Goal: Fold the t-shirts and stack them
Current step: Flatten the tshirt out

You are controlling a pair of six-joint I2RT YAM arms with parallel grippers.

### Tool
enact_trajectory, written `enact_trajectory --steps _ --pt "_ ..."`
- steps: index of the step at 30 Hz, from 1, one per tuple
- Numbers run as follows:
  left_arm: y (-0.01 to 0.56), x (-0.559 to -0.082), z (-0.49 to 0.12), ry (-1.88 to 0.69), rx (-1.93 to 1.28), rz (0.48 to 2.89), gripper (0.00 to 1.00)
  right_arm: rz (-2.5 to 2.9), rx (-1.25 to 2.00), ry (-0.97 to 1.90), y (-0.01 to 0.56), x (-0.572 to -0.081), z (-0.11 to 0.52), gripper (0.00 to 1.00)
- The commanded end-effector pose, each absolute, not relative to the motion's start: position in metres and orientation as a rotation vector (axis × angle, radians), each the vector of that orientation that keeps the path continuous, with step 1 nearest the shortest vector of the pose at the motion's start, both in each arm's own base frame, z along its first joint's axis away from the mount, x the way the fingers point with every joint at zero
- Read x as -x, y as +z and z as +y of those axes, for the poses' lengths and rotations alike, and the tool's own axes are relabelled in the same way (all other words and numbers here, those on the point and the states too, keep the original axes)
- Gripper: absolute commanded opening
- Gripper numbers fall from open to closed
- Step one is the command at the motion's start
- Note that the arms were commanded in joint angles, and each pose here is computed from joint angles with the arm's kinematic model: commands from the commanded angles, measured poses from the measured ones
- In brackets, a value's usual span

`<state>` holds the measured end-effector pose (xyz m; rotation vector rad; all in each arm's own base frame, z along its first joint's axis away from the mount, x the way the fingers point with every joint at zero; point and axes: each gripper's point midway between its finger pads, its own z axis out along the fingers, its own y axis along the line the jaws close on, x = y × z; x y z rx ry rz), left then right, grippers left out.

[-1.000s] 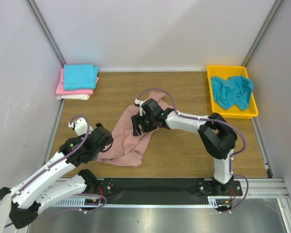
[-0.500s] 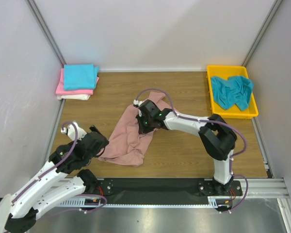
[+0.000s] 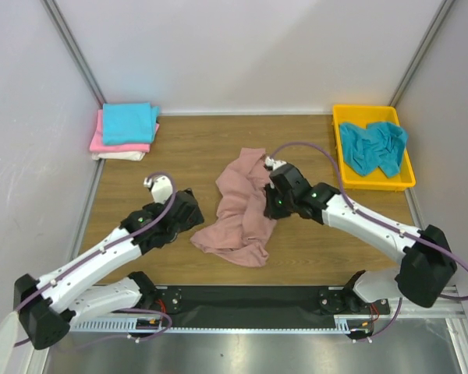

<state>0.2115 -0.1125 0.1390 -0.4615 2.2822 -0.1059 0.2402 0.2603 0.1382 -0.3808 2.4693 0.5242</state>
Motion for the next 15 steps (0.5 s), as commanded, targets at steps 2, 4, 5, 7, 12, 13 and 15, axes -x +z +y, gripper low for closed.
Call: enact_trajectory --steps 2,4,5,7,12,13,15 --pt "0.159 -0.234 -0.149 -0.24 0.333 2.258 1.0 2.676 0.365 0.448 0.106 -0.191 0.22 0.36" --pt "0.154 -0.237 -0.158 -0.247 0.281 2.287 0.99 2.704 0.355 0.449 0.107 -0.184 0.214 0.79" --pt "0.154 -0.239 -0.163 -0.261 0.266 2.289 0.99 2.714 0.346 0.435 0.109 -0.182 0.209 0.87" --pt "0.153 -0.242 -0.172 -0.274 0.19 2.302 0.99 2.664 0.273 0.442 0.126 -0.196 0.202 0.98" --pt "0.157 -0.244 -0.199 -0.351 0.027 2.292 0.98 2.496 0.001 0.665 0.175 -0.259 0.195 0.98" --pt "0.157 -0.243 -0.203 -0.356 0.003 2.29 0.97 2.436 -0.092 0.689 0.184 -0.288 0.189 0.97" --pt "0.158 -0.238 -0.213 -0.374 -0.075 2.283 0.97 2.364 -0.13 0.714 0.201 -0.317 0.19 0.95"
